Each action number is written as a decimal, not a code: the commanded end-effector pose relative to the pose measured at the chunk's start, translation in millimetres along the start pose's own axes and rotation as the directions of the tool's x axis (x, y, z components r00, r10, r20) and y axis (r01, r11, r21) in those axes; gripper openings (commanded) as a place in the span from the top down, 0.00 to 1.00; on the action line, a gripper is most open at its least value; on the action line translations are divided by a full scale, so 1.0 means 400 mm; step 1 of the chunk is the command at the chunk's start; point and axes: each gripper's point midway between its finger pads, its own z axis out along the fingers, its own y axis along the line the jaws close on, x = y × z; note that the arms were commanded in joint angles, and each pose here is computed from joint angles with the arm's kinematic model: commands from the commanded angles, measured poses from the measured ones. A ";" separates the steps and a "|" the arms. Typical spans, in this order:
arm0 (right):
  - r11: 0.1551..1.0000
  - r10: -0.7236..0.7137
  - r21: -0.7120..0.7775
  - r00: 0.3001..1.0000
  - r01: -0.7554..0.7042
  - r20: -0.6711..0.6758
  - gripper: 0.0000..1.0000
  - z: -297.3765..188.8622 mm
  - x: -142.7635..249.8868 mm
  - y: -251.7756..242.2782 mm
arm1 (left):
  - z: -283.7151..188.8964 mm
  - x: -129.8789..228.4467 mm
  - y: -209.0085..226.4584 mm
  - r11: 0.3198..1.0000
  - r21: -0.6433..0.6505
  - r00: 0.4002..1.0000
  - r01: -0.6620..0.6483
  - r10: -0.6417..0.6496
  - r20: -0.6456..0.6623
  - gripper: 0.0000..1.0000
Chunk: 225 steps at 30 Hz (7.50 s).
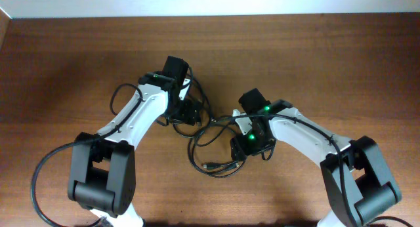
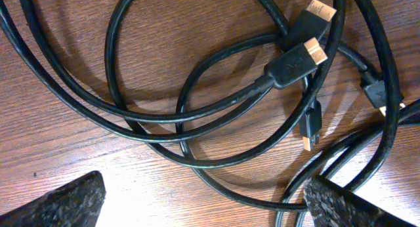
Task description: Untangle cables
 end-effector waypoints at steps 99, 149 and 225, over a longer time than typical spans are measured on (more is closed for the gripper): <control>0.168 0.747 -0.183 0.004 -0.969 0.665 0.95 -0.968 0.561 -1.080 | 0.014 0.010 0.004 1.000 -0.008 1.000 0.013 -0.013 -0.018 0.01; 0.957 0.286 -0.064 0.881 -0.283 0.376 0.08 -0.708 -0.085 -0.224 | 0.014 0.010 0.001 1.000 -0.001 1.000 0.013 -0.013 -0.018 0.01; 0.913 0.405 -0.280 0.738 -0.297 0.539 0.96 -0.315 -0.356 0.014 | 0.010 0.004 0.238 0.981 0.176 0.994 0.083 -0.095 0.060 0.01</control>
